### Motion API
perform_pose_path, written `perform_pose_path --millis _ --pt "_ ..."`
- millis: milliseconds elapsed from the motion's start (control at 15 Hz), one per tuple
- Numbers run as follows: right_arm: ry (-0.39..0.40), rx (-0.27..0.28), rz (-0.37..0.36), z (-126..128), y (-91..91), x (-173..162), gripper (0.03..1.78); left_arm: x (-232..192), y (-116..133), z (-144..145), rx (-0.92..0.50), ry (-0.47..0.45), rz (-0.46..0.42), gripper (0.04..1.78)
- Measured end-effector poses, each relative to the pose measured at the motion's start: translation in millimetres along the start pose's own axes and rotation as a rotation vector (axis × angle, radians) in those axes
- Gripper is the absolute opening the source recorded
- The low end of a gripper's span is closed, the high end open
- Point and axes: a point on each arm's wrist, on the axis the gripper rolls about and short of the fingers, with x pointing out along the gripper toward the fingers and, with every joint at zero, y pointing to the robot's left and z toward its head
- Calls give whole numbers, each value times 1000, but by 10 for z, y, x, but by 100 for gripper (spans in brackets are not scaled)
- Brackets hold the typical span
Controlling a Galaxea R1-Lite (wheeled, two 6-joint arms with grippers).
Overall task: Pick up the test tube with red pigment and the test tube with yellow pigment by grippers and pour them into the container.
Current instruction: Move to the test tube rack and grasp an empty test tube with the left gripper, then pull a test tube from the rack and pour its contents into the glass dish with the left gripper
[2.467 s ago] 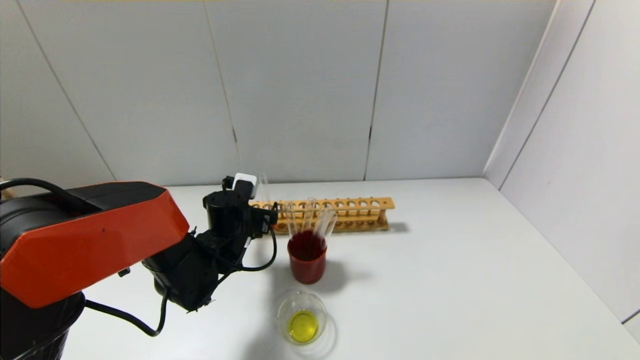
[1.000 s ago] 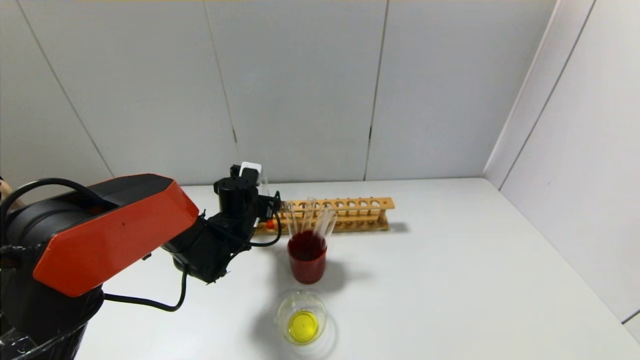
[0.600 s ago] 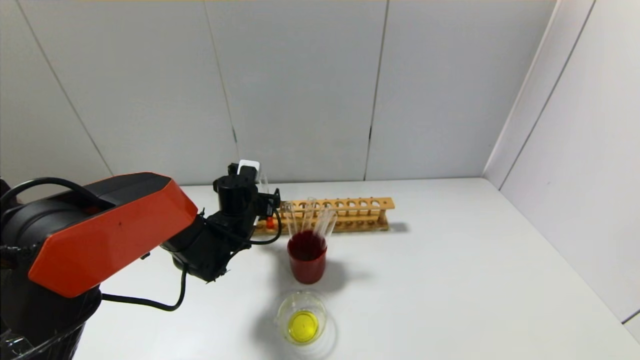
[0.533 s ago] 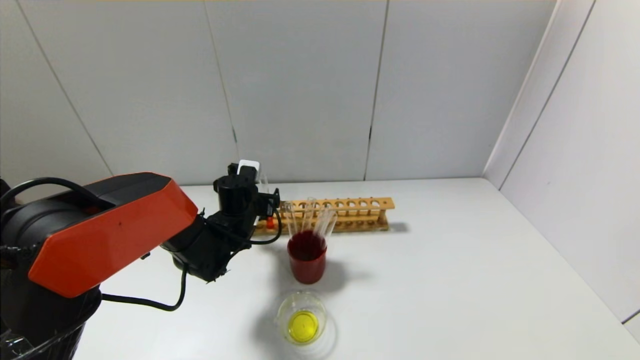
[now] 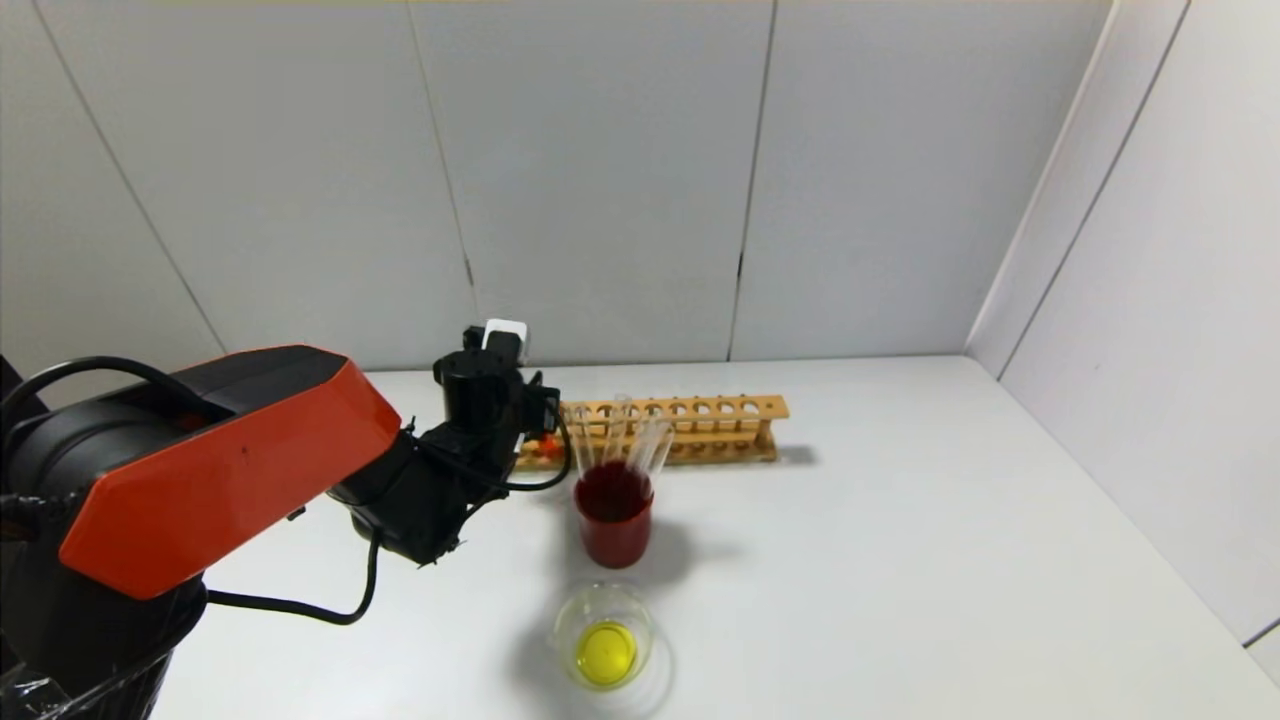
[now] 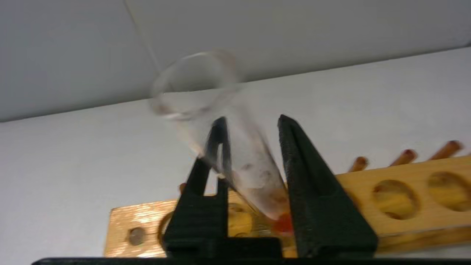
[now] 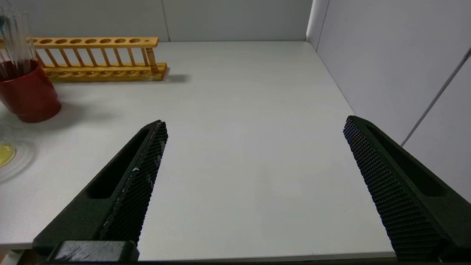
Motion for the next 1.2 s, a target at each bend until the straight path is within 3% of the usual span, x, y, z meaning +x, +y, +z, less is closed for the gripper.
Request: perform_pose_path --millis 133,600,933,1200 --pt "1 0 1 -1 0 0 175 -2 -3 -8 2 4 -6 37" --pt "0 0 0 0 0 0 175 -64 38 154 10 -26 1 38" --pt "0 0 1 0 -1 0 175 -389 63 790 58 -159 3 35" --pt "0 0 0 0 0 0 175 -883 41 1350 129 -287 -26 35"
